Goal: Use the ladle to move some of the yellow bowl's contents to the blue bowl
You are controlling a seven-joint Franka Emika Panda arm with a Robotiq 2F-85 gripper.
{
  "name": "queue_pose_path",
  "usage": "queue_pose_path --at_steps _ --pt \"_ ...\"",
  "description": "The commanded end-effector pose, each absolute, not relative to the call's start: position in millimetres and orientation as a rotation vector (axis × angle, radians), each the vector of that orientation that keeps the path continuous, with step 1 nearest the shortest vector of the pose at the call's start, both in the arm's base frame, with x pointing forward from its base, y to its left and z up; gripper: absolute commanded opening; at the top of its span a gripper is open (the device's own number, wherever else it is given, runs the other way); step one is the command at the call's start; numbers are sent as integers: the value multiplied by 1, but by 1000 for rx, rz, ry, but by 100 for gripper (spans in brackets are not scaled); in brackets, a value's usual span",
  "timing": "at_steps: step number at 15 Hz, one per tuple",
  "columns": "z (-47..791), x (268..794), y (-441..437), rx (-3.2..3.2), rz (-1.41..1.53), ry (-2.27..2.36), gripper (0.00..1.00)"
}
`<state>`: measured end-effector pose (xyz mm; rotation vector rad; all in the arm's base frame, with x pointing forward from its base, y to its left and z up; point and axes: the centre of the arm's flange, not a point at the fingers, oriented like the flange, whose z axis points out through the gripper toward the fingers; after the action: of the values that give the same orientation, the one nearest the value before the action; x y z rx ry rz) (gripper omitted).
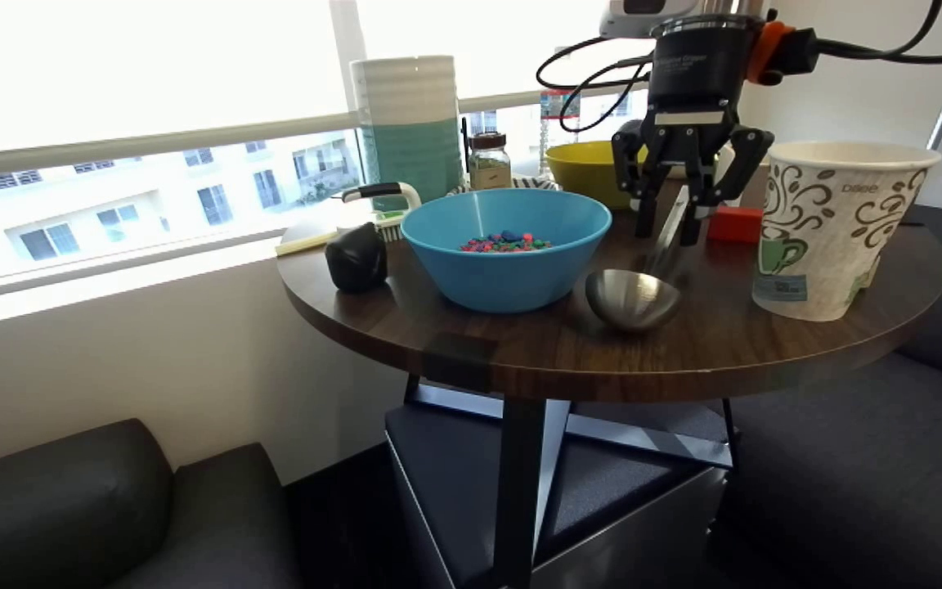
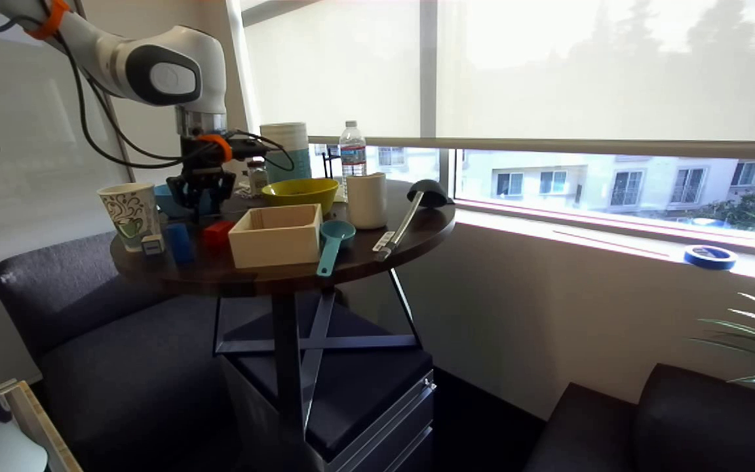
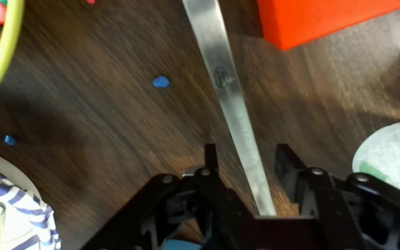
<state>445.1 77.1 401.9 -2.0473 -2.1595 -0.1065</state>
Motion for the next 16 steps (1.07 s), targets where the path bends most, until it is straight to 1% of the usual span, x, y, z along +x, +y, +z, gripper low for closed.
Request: queue_pose_path --at_steps 1,3,4,8,16 --pt "397 445 76 -2052 -113 -2171 17" --pt "398 444 75 -2053 -117 -2171 3" --pt "399 444 75 -2054 -120 -2171 1" --pt "401 443 73 -2060 -125 -2172 4" --pt "421 436 77 -2021 -106 -2226 4"
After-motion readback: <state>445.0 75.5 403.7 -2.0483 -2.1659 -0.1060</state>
